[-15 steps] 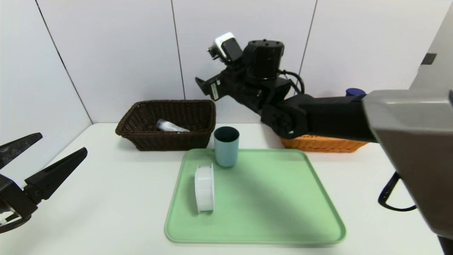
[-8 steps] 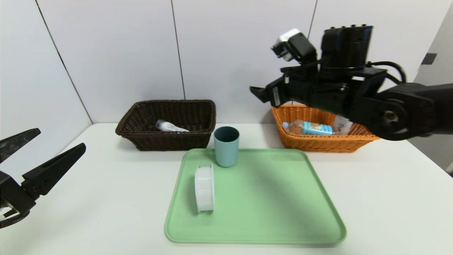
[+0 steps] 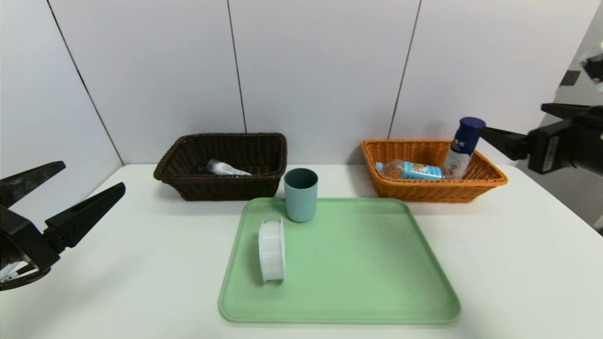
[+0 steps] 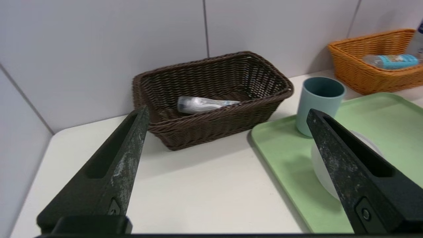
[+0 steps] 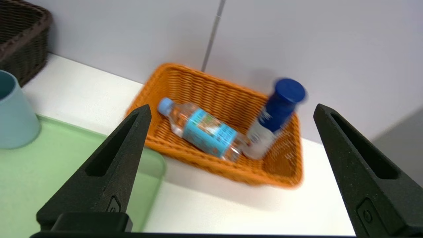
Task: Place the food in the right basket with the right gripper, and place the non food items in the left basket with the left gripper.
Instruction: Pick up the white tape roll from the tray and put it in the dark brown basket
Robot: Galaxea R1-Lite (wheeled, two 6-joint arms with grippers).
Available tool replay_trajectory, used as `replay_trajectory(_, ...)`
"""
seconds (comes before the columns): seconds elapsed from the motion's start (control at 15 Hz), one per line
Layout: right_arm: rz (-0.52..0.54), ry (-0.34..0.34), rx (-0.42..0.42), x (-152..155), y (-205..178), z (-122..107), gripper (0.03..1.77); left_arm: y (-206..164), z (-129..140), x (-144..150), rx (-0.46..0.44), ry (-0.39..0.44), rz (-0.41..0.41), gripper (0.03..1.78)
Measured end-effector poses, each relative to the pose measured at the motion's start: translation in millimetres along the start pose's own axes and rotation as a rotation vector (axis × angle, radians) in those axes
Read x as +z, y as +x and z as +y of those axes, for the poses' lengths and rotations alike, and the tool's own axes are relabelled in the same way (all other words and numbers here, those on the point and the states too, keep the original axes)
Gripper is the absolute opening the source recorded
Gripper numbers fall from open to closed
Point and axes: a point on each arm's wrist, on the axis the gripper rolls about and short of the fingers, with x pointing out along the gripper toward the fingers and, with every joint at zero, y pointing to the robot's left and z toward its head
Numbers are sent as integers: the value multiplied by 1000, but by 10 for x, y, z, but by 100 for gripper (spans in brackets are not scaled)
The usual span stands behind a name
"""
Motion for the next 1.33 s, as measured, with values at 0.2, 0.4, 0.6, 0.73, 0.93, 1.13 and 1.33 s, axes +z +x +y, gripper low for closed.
replay_trajectory(0.2, 2, 28, -80, -201, -459, -118, 169, 131, -71, 8, -78, -7, 16, 169)
replay_trajectory(0.4, 10, 38, -139, -396, -756, -146, 169, 279, -139, 12, -137, -10, -4, 169)
replay_trajectory(0.6, 2, 54, -153, -468, -879, -134, 169, 454, -249, -14, -185, -14, -40, 169)
replay_trajectory(0.73, 1, 56, -152, -491, -905, -127, 169, 554, -348, -90, -225, -22, -3, 169)
replay_trajectory(0.93, 12, 56, -148, -523, -903, -118, 169, 614, -450, -178, -261, -26, 43, 169)
replay_trajectory(1.13, 30, 57, -137, -562, -878, -107, 169, 556, -526, -336, -296, 17, 116, 169)
replay_trajectory(1.33, 52, 56, -131, -603, -845, -96, 169, 561, -563, -341, -319, 75, 172, 169)
